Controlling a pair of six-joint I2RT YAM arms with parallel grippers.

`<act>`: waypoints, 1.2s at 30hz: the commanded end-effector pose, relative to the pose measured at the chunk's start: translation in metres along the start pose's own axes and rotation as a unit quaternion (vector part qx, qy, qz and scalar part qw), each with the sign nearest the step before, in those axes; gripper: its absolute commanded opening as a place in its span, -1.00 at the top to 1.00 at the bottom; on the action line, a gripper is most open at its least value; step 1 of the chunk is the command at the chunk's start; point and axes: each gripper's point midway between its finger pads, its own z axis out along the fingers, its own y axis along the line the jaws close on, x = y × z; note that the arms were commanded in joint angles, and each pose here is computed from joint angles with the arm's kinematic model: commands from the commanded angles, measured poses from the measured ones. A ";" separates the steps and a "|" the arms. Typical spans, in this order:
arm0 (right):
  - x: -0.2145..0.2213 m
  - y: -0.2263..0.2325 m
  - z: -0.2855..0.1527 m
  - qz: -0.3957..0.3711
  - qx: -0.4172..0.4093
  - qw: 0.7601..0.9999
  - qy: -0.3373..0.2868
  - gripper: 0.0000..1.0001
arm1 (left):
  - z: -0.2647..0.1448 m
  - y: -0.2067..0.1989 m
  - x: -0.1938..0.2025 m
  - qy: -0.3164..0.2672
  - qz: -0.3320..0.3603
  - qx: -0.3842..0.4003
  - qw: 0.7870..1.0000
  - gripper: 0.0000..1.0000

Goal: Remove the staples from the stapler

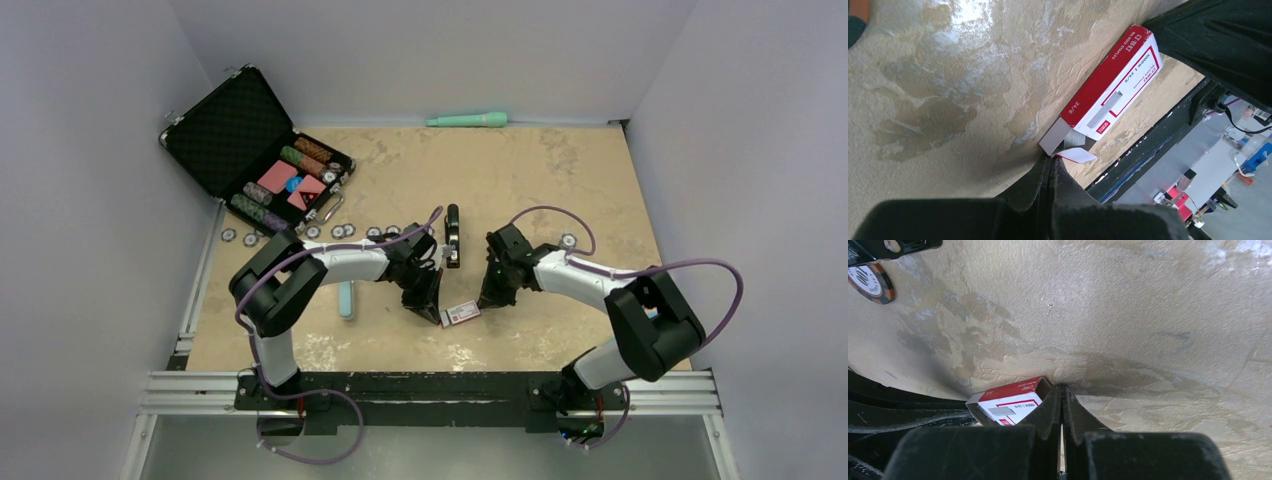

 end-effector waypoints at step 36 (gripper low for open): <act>0.026 0.006 0.020 -0.045 0.011 0.997 0.055 1.00 | -0.004 0.006 -0.006 -0.022 0.021 -0.023 0.999 1.00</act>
